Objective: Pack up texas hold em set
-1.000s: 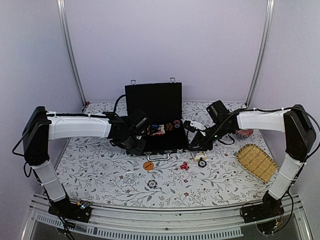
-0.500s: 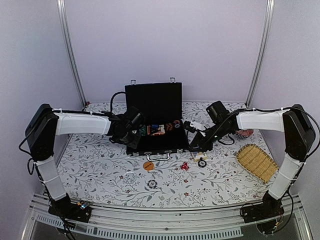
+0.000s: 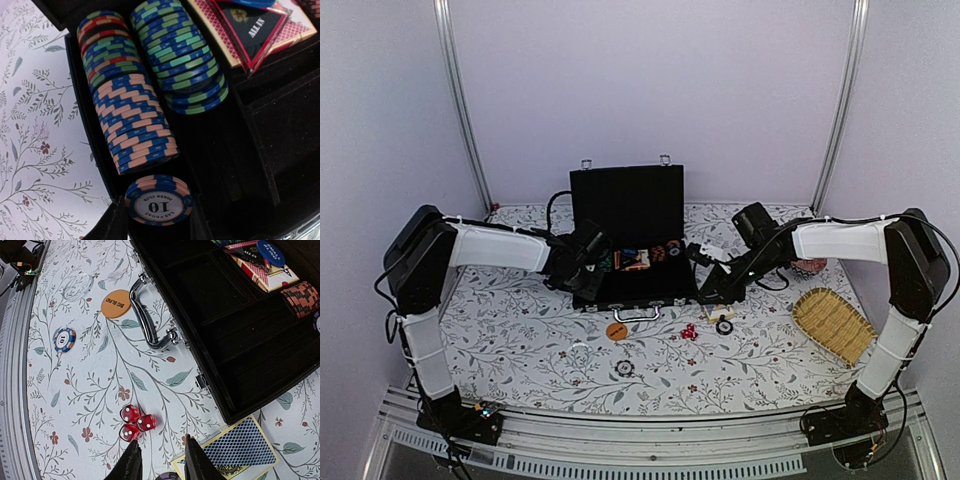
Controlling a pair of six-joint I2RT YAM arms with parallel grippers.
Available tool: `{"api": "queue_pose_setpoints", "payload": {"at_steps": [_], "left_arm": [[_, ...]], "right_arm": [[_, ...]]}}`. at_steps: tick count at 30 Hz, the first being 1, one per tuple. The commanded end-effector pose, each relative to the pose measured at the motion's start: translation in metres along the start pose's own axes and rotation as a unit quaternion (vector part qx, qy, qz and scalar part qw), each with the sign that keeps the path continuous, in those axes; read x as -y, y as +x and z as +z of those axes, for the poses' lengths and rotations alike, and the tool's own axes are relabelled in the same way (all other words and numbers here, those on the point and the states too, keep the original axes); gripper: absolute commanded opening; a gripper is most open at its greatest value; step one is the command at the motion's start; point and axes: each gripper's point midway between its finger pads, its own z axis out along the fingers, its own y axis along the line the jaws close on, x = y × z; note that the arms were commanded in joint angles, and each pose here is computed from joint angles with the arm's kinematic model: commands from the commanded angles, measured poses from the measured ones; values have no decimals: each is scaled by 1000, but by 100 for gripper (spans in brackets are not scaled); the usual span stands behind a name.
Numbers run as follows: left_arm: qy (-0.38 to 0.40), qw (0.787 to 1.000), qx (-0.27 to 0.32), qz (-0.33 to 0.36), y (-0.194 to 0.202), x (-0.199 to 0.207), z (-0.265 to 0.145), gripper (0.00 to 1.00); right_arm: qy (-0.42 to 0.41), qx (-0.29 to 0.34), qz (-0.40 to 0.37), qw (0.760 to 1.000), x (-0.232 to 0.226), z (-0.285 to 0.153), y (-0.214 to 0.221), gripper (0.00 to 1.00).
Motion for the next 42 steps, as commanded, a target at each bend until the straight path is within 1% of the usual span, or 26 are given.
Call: {"api": "queue_pose_setpoints", "payload": {"at_steps": [1,5,10,15,21,22,24,29,35,42], "left_arm": [[-10,1000,7,-2,-3,-6,9,37],[-11,1000,8,-4,-3,-7,10,41],[-10,1000,10,-3,-4,-8,9,52],[-3,1000,5,-2,-3,-8,8,56],[28,1000,-2,-4,-4,-7,-18,59],[32,999,-7,-3,-2,-7,-22,62],[44,999,-26,-6,4,-11,-25,64],[85,994,-61,-13,16,-8,-20,64],[78,993,-85,-15,24,-14,-2,63],[83,992,-92,-23,26,-18,18,61]], "right_arm": [[-9,-3,7,1000,0,3,2,31],[-10,-5,7,1000,0,4,3,31],[-11,-7,9,1000,1,6,4,31],[-13,-8,10,1000,0,7,5,31],[-13,-9,10,1000,0,6,6,31],[-14,-9,11,1000,0,7,6,31],[-16,-9,11,1000,0,7,6,31],[-19,-10,12,1000,0,8,6,31],[-17,-11,11,1000,-1,7,6,31],[-17,-14,12,1000,0,9,8,31]]}}
